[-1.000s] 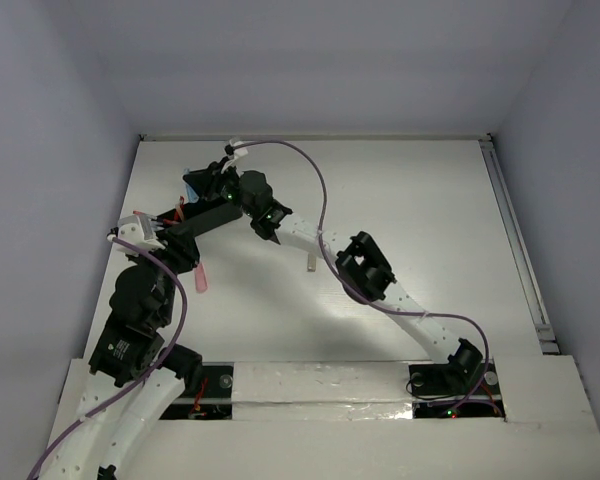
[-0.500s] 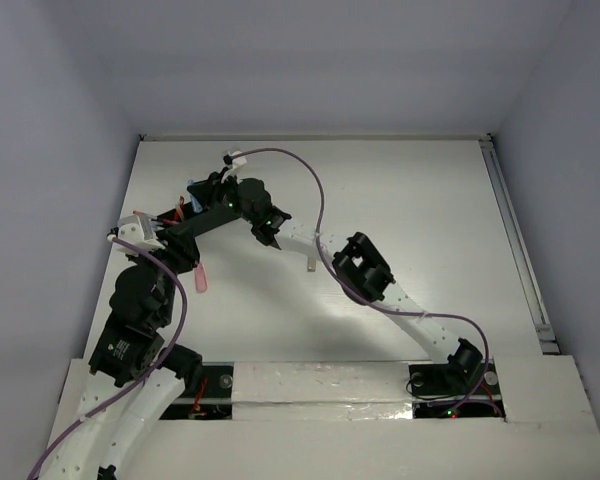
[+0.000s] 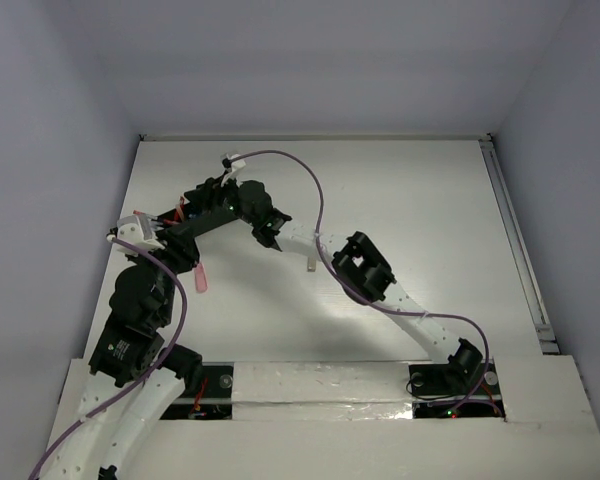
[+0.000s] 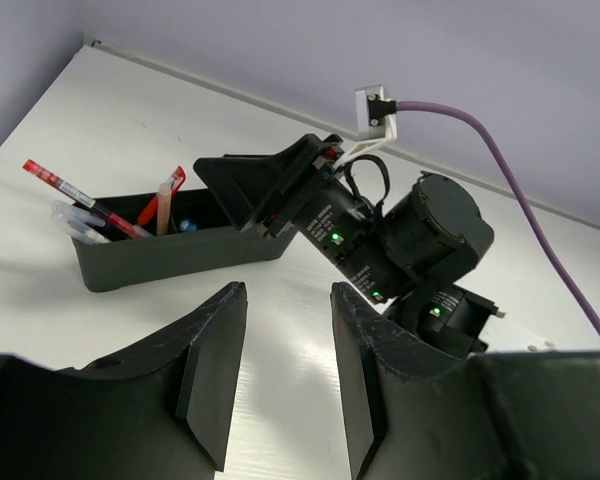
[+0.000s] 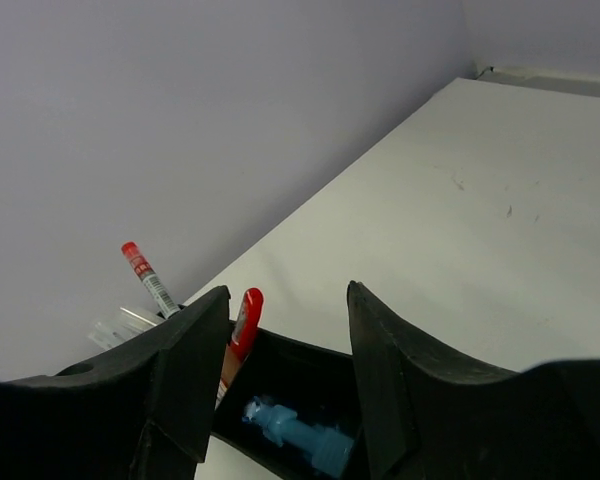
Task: Sort the stationery into containers
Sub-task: Place the pen in the storage box, then pick up the pen from the center of the board.
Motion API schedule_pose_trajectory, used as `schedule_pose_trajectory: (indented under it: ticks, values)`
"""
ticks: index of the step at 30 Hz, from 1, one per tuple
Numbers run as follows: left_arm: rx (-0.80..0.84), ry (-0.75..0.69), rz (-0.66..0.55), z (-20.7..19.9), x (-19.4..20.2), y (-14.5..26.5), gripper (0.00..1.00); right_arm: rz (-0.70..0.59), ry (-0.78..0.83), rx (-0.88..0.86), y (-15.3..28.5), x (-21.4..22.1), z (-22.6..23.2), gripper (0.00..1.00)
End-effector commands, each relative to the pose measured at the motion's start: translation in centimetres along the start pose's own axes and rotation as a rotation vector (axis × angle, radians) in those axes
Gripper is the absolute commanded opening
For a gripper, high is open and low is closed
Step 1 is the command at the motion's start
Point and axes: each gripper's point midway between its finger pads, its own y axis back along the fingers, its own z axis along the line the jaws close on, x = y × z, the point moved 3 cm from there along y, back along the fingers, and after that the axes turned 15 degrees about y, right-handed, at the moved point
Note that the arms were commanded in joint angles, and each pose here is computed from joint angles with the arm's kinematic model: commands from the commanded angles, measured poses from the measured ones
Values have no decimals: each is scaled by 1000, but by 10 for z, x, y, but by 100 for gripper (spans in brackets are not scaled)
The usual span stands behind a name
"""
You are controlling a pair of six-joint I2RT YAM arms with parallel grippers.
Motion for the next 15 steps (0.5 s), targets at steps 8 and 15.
schedule_pose_trajectory:
  ticks: [8, 15]
  values:
    - [-33, 37, -46, 0, -14, -5, 28, -254, 53, -41, 48, -167, 41, 45]
    - [-92, 51, 161, 0, 30, -33, 4, -106, 47, 158, 145, -158, 20, 0]
